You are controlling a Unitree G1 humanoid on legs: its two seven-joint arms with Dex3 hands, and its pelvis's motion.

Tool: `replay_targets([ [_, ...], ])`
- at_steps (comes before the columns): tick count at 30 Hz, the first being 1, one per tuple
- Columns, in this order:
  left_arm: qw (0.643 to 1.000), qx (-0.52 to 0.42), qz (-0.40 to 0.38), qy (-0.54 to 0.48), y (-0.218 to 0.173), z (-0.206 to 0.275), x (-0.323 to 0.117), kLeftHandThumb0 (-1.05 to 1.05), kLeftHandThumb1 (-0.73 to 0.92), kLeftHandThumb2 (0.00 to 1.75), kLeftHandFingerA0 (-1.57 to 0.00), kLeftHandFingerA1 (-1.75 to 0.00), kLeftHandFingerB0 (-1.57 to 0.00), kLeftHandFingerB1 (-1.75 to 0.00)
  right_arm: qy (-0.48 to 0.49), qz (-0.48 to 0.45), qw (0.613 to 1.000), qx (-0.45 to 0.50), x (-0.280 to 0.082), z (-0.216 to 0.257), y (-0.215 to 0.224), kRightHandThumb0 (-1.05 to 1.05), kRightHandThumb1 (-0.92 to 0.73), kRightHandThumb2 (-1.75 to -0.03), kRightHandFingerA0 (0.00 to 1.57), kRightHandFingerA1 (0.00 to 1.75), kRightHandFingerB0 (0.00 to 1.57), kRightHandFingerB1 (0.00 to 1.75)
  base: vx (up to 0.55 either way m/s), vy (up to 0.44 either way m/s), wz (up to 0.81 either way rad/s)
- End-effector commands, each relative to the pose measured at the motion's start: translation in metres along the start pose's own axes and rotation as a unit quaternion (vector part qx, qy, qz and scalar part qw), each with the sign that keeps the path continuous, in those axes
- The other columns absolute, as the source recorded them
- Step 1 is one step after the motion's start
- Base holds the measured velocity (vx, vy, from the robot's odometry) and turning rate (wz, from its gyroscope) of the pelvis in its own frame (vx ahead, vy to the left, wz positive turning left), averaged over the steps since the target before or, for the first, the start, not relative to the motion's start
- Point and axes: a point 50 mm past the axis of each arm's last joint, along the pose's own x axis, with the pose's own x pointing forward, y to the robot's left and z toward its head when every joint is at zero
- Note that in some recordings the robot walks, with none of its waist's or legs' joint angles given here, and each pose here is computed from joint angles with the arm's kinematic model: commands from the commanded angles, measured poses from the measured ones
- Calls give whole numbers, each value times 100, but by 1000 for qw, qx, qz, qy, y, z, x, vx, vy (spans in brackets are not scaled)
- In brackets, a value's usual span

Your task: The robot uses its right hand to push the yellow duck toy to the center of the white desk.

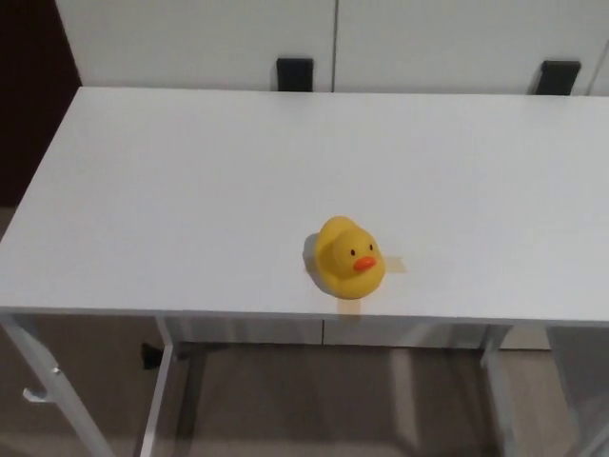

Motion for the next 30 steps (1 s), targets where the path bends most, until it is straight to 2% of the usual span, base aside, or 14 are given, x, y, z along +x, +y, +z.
replay_targets([
  [1, 999, -10, 19, -26, 11, 5, 0, -10, 49, 102, -102, -106, -92, -96, 60, -48, 994, 79, -7, -63, -12, 0, -32, -120, 66, 58, 55, 54, 0, 0, 0],
  [2, 999, -13, 20, -24, 11, 5, 1, -12, 52, 99, -100, -105, -91, -95, 65, -22, 995, 66, -11, -68, -6, 1, -25, -128, 81, 56, 67, 53, 0, 0, 0],
  [5, 999, -18, 20, -22, 11, 6, 1, -8, 51, 105, -102, -105, -94, -96, 74, 32, 996, 28, -16, -78, 4, -1, -29, -129, 88, 51, 76, 51, 0, 0, 0],
  [8, 999, -18, 20, -23, 11, 6, 1, -8, 51, 105, -102, -105, -94, -96, 81, 65, 995, 4, -18, -83, 8, -1, -29, -129, 88, 51, 76, 51, 0, 0, 0],
  [9, 999, -18, 20, -24, 11, 6, 1, -10, 50, 102, -103, -108, -94, -96, 107, 109, 988, -10, -22, -92, 15, -2, -25, -127, 102, 52, 88, 53, 0, 0, 0],
  [10, 999, -16, 22, -25, 11, 6, 1, -10, 50, 102, -103, -108, -94, -96, 137, 156, 978, -20, -27, -103, 21, -2, -25, -127, 102, 52, 88, 53, 0, 0, 0],
  [11, 999, -21, 24, -25, 12, 7, 1, -12, 52, 102, -102, -107, -93, -97, 150, 175, 973, -26, -29, -106, 24, 3, -25, -116, 97, 54, 84, 54, 0, 0, 0],
  [13, 999, -25, 26, -25, 13, 8, 1, -12, 52, 102, -102, -107, -93, -97, 155, 183, 970, -28, -29, -107, 26, 3, -25, -116, 97, 54, 84, 54, 0, 0, 0],
  [14, 999, -28, 26, -30, 14, 9, 1, -6, 50, 112, -100, -103, -97, -99, 157, 194, 967, -43, -31, -109, 27, -7, -26, -124, 97, 52, 81, 55, 0, 0, 0],
  [17, 999, -23, 25, -29, 15, 8, 1, -5, 50, 112, -98, -100, -94, -96, 153, 202, 967, -37, -33, -110, 26, -8, -24, -129, 94, 54, 80, 57, 0, 0, 0],
  [23, 999, -24, 26, -30, 16, 7, 1, -6, 48, 108, -103, -108, -95, -98, 171, 199, 965, -27, -29, -114, 28, -6, -31, -114, 99, 55, 85, 56, 0, 0, 0],
  [24, 999, -25, 26, -30, 17, 7, 1, -6, 48, 108, -100, -105, -93, -97, 167, 201, 965, -24, -29, -113, 28, -4, -28, -120, 96, 53, 83, 56, 0, 0, 0],
  [26, 999, -29, 26, -31, 18, 7, 1, -5, 48, 110, -98, -101, -91, -95, 166, 208, 964, -22, -28, -112, 29, -8, -32, -116, 92, 53, 78, 55, 0, 0, 0],
  [30, 999, -32, 26, -32, 20, 7, 1, -5, 49, 110, -96, -100, -91, -95, 172, 219, 960, -34, -28, -113, 32, -7, -33, -114, 96, 52, 79, 53, 0, 0, 0],
])
